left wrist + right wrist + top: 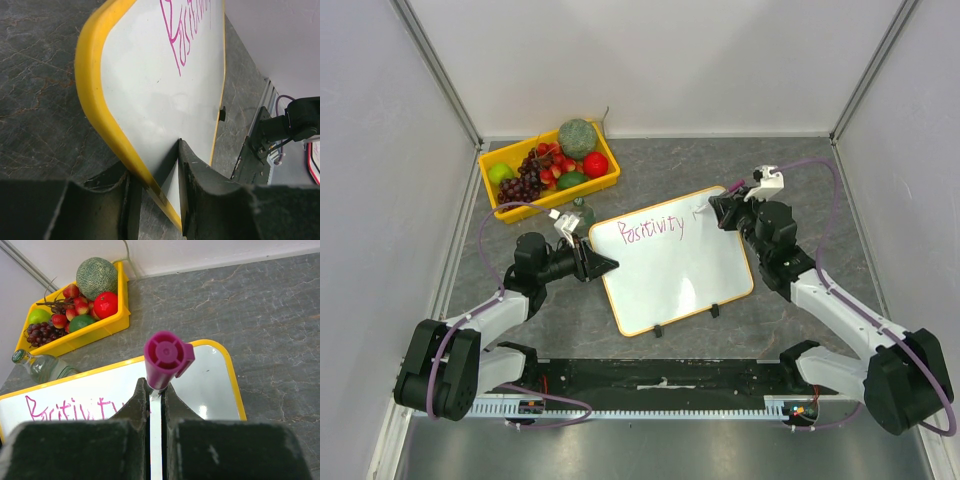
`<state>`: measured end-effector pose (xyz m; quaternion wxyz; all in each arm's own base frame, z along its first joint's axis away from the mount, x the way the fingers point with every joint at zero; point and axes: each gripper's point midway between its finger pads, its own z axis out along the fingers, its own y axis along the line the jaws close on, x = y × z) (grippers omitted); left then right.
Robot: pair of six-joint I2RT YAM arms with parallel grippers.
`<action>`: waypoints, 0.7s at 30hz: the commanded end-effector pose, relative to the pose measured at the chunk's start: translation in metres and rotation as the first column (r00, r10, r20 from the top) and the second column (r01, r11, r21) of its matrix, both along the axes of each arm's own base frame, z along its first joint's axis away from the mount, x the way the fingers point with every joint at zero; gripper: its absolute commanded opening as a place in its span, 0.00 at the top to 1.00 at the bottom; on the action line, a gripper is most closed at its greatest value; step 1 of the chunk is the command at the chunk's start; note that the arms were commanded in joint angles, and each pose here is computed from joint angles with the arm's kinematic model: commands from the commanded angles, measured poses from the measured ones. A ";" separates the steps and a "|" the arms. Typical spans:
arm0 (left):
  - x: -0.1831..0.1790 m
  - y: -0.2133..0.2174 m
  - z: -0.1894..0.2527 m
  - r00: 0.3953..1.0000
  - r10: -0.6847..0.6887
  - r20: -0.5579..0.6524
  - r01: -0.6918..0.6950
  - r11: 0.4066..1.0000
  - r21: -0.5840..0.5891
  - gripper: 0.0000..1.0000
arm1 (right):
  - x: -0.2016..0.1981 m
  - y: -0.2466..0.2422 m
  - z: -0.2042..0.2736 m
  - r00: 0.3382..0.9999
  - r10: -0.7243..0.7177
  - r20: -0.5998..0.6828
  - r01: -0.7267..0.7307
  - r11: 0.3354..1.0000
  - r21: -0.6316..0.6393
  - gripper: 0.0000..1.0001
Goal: Write a sentence on the whiteboard
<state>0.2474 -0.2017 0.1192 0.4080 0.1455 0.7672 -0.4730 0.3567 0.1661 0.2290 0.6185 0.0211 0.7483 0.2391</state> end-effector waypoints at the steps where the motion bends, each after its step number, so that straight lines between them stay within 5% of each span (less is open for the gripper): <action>1: -0.001 -0.001 -0.009 0.999 -0.024 0.030 0.022 0.999 0.049 0.98 | -0.005 -0.009 -0.015 1.000 -0.021 -0.019 0.020 0.999 -0.037 1.00; 21: -0.001 0.000 -0.008 0.999 -0.022 0.033 0.021 0.999 0.049 0.98 | 0.002 -0.011 -0.004 0.999 -0.039 0.004 0.039 0.999 -0.026 1.00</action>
